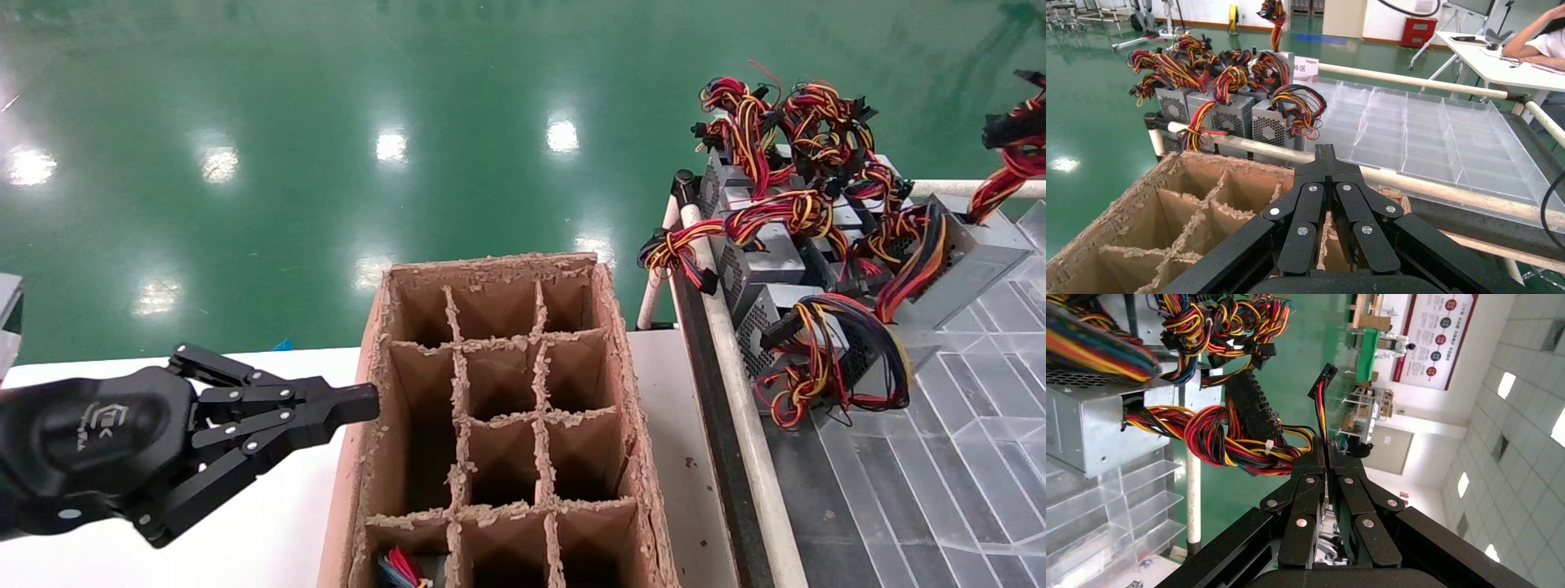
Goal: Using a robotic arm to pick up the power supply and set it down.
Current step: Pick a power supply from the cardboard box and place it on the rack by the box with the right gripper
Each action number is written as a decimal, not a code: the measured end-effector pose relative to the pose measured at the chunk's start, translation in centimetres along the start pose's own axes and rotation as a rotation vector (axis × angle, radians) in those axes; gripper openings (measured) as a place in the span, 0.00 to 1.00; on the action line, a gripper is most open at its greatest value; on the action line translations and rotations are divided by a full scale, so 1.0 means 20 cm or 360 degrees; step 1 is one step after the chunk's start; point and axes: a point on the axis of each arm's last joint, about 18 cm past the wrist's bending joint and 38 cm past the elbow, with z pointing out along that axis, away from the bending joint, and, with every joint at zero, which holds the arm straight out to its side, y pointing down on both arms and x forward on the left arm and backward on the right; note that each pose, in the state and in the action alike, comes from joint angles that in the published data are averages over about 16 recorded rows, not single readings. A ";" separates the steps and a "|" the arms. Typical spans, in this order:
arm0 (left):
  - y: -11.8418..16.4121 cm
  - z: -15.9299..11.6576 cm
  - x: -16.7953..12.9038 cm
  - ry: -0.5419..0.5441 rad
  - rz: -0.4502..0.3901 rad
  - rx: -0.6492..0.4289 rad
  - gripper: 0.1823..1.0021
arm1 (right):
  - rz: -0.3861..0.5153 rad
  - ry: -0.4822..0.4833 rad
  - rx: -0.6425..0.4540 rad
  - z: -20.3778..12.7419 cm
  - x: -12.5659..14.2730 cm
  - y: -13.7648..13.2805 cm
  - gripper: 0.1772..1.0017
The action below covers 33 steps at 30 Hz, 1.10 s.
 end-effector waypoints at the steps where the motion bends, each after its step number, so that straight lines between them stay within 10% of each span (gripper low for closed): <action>1: 0.00 0.00 0.00 0.0000 0.0000 0.0000 0.01 | 0.0004 -0.0010 0.0002 -0.01 0.00 0.00 0.02; 33: 0.00 0.00 0.00 0.0000 0.0000 0.0000 0.01 | 0.0144 -0.0312 0.0052 -0.38 -0.12 0.11 0.02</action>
